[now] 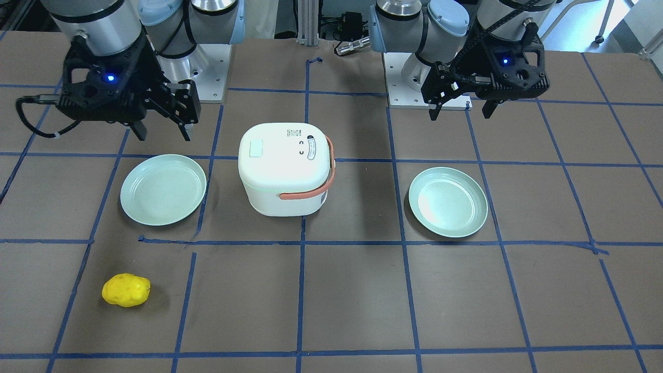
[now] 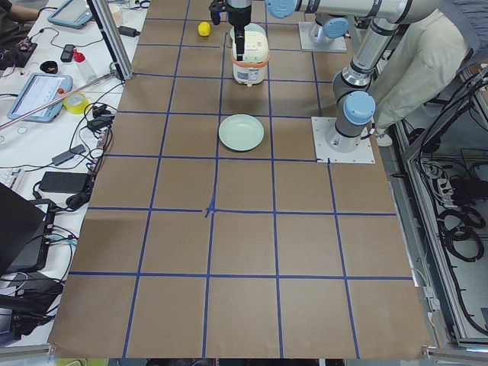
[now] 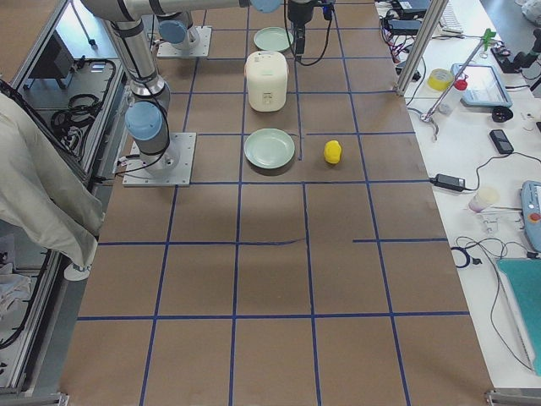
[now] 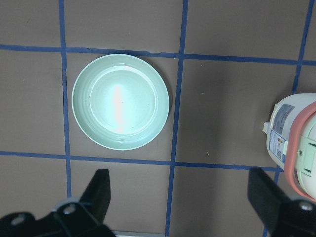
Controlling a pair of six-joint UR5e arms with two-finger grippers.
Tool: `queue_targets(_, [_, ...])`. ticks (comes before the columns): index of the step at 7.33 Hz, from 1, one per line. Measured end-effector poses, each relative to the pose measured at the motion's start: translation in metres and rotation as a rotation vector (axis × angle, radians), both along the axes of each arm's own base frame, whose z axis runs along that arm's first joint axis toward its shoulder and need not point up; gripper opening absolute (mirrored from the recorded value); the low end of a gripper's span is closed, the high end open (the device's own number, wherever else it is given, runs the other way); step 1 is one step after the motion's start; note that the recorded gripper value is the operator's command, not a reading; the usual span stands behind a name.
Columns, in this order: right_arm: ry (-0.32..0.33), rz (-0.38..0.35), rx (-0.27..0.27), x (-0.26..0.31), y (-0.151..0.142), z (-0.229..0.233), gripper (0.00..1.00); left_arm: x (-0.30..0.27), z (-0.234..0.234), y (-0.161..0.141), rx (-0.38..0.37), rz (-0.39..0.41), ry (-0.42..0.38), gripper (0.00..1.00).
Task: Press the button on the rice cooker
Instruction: 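Move the right gripper down over the rice cooker's green button, then press the green button on the rice cooker with the right gripper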
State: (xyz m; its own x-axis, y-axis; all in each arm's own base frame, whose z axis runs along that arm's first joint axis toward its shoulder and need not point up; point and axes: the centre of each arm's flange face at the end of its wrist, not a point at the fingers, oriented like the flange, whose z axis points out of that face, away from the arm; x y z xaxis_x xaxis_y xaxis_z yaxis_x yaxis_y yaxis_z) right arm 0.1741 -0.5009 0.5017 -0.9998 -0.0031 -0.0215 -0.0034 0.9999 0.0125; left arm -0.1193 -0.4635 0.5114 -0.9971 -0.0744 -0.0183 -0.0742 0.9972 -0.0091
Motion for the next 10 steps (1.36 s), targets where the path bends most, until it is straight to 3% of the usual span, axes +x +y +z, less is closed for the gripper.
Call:
queue_targets(1, [0.005, -0.003, 0.046, 0.026, 0.014, -0.024, 0.26, 0.000, 0.000, 0.000, 0.000, 0.000, 0.000, 1.00])
queue_targets(3, [0.017, -0.004, 0.095, 0.068, 0.040, -0.072, 0.19, 0.000, 0.000, 0.000, 0.000, 0.000, 0.000, 1.00])
queue_targets(7, [0.001, -0.041, 0.074, 0.106, 0.071, -0.129, 0.13, 0.000, 0.000, 0.000, 0.000, 0.000, 0.000, 1.00])
queue_targets(9, [0.002, -0.032, 0.060, 0.109, 0.074, -0.136, 0.03, 0.000, 0.000, 0.000, 0.000, 0.000, 0.000, 1.00])
queue_targets(10, [0.013, -0.026, 0.050, 0.107, 0.073, -0.135, 0.03, 0.000, 0.000, 0.000, 0.000, 0.000, 0.000, 1.00])
